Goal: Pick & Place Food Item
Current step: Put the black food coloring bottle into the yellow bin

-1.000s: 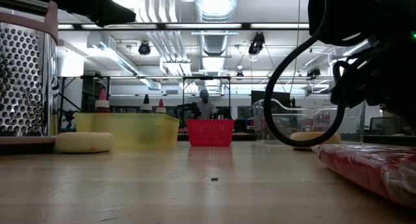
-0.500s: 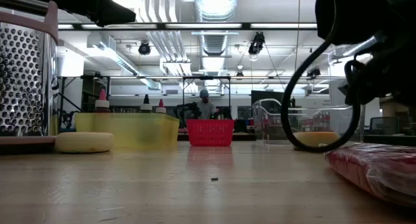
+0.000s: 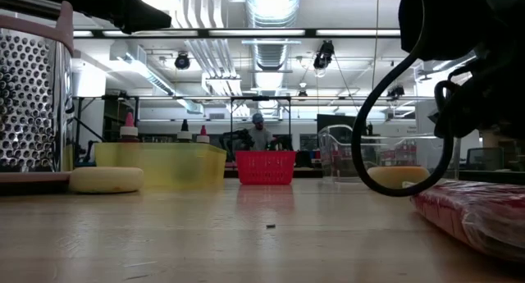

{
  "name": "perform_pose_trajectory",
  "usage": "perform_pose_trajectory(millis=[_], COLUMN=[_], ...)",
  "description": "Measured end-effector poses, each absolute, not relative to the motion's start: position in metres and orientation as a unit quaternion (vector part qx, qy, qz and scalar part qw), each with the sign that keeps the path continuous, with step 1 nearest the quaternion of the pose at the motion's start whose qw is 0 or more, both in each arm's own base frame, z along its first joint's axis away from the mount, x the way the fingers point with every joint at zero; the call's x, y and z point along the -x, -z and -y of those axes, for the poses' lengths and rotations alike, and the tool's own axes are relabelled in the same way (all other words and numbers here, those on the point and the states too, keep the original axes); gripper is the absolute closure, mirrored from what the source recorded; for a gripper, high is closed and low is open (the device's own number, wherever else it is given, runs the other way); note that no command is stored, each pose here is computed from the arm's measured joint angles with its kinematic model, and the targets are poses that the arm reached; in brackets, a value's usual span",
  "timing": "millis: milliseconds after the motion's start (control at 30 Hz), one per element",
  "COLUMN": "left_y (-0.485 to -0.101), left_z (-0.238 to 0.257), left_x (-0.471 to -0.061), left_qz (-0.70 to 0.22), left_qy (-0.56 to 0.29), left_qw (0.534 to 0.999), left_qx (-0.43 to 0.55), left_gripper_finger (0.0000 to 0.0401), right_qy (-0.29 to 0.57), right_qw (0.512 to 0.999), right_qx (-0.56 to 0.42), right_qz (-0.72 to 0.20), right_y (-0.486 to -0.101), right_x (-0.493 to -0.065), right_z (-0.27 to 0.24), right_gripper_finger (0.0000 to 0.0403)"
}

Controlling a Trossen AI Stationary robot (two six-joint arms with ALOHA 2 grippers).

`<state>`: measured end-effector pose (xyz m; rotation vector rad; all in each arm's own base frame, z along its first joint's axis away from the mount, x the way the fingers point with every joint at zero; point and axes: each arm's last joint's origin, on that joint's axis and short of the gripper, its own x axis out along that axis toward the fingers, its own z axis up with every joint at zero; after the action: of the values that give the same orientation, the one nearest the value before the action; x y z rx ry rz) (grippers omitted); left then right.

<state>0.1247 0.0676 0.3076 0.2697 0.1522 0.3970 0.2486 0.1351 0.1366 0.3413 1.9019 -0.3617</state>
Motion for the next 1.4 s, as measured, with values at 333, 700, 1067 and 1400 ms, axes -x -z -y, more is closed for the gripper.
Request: perform_pose_trajectory(millis=[333,700,1067,1400], left_y=[-0.308,-0.308,-0.308,-0.308], left_z=[-0.068,-0.068,-0.068,-0.068], left_x=[-0.125,-0.125,-0.125,-0.125], left_qz=[-0.075,-0.075,-0.075,-0.075], left_qy=[-0.196,-0.196,-0.196,-0.197], left_qw=[0.968,0.968,0.968,0.968], left_qx=[-0.133,-0.133,-0.133,-0.133], left_gripper_finger=[0.0194,0.0194,0.0194,0.0194], right_qy=[0.148,0.15,0.252,0.382], right_qw=[0.554,0.554,0.593,0.781], right_qx=[-0.141,-0.139,-0.099,-0.097], right_qz=[-0.807,-0.807,-0.758,-0.485], right_y=[-0.137,-0.136,-0.159,-0.242], right_x=[-0.248,-0.247,-0.25,-0.252], right_z=[-0.135,-0.134,-0.128,-0.119], right_gripper_finger=[0.024,0.0251,0.0252,0.0252])
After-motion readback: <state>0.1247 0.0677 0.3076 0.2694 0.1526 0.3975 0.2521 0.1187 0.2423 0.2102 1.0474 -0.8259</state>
